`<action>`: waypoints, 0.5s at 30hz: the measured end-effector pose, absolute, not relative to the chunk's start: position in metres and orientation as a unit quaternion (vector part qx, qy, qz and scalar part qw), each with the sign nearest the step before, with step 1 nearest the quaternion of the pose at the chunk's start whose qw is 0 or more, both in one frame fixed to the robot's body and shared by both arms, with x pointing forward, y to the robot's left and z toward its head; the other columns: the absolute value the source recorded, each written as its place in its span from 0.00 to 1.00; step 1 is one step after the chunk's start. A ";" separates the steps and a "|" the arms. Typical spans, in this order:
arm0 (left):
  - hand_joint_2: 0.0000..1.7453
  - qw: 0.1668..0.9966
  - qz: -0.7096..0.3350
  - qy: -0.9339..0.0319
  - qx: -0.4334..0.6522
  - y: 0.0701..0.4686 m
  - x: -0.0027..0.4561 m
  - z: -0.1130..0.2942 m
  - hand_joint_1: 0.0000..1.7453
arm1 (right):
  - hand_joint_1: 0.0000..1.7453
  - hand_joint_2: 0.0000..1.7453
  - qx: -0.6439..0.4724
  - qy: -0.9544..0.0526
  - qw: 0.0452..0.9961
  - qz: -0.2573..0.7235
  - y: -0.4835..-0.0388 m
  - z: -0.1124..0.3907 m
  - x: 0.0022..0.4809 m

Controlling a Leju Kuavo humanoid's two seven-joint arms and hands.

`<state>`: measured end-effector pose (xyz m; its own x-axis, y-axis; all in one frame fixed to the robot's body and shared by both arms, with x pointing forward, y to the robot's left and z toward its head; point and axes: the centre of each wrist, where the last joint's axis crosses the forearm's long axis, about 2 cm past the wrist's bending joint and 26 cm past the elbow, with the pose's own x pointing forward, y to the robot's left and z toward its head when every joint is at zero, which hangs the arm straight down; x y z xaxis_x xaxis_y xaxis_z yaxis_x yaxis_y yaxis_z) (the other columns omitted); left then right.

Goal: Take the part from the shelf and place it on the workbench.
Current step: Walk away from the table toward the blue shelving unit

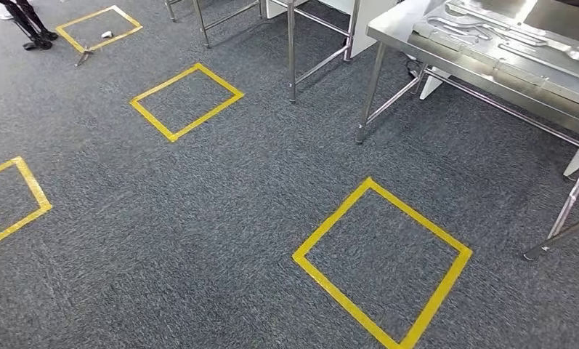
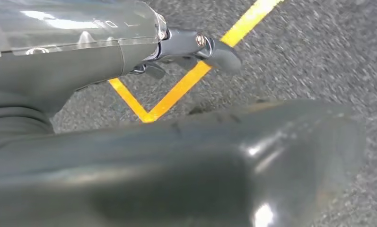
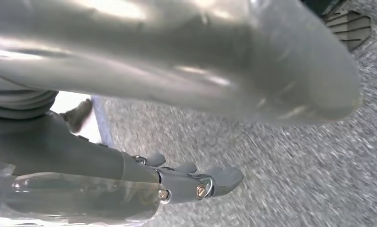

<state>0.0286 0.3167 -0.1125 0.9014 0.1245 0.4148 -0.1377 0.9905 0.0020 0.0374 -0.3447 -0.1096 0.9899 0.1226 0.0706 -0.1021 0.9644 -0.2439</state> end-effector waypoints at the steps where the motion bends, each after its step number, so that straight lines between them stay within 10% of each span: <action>1: 0.00 0.975 0.065 -0.210 0.016 0.317 0.028 -0.113 0.00 | 0.00 0.00 -0.121 -0.042 0.990 0.051 -0.345 -0.110 0.037; 15: 0.00 0.981 0.015 -0.190 0.040 0.338 0.030 -0.111 0.00 | 0.00 0.00 -0.092 -0.060 0.994 -0.003 -0.329 -0.110 0.048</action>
